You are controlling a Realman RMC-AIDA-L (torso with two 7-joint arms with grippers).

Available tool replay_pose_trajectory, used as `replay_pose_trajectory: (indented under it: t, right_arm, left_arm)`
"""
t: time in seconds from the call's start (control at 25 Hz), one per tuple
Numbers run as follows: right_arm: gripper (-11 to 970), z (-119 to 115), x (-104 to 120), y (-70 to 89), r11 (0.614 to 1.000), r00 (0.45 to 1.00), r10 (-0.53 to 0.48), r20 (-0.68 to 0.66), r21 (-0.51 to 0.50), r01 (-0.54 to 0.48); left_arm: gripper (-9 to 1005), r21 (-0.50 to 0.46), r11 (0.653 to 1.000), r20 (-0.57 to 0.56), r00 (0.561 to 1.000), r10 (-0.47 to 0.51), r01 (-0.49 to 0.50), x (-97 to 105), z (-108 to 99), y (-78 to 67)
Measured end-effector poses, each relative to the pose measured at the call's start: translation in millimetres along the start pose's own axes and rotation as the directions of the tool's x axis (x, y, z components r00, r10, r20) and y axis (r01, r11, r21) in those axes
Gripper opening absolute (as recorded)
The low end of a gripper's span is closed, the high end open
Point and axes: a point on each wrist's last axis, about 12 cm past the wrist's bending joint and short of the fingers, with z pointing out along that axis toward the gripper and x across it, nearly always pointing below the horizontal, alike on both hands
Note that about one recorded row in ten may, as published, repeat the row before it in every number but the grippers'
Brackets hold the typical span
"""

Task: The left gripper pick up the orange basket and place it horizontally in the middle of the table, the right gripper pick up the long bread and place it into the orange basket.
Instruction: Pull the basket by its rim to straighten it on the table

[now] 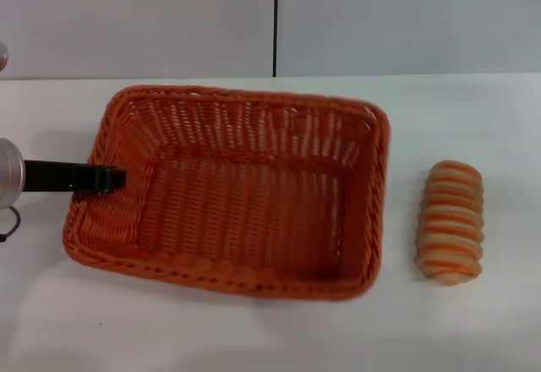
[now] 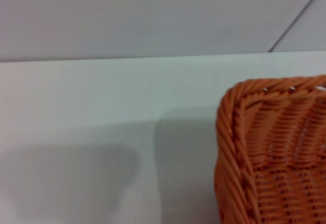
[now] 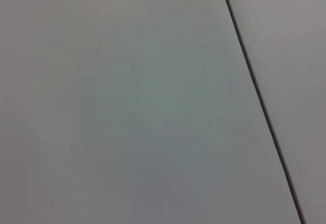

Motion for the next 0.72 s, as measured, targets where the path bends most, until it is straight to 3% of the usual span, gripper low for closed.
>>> replay_pose_trajectory:
  t: [0.72]
  right_arm:
    - [649,1.2,0.6,1.4,1.0,1.0,0.005,0.001,-0.002,-0.005]
  left_arm:
    - [158,-0.003,1.0,0.003,1.0,0.012,-0.012,-0.1,-6.4,0.4]
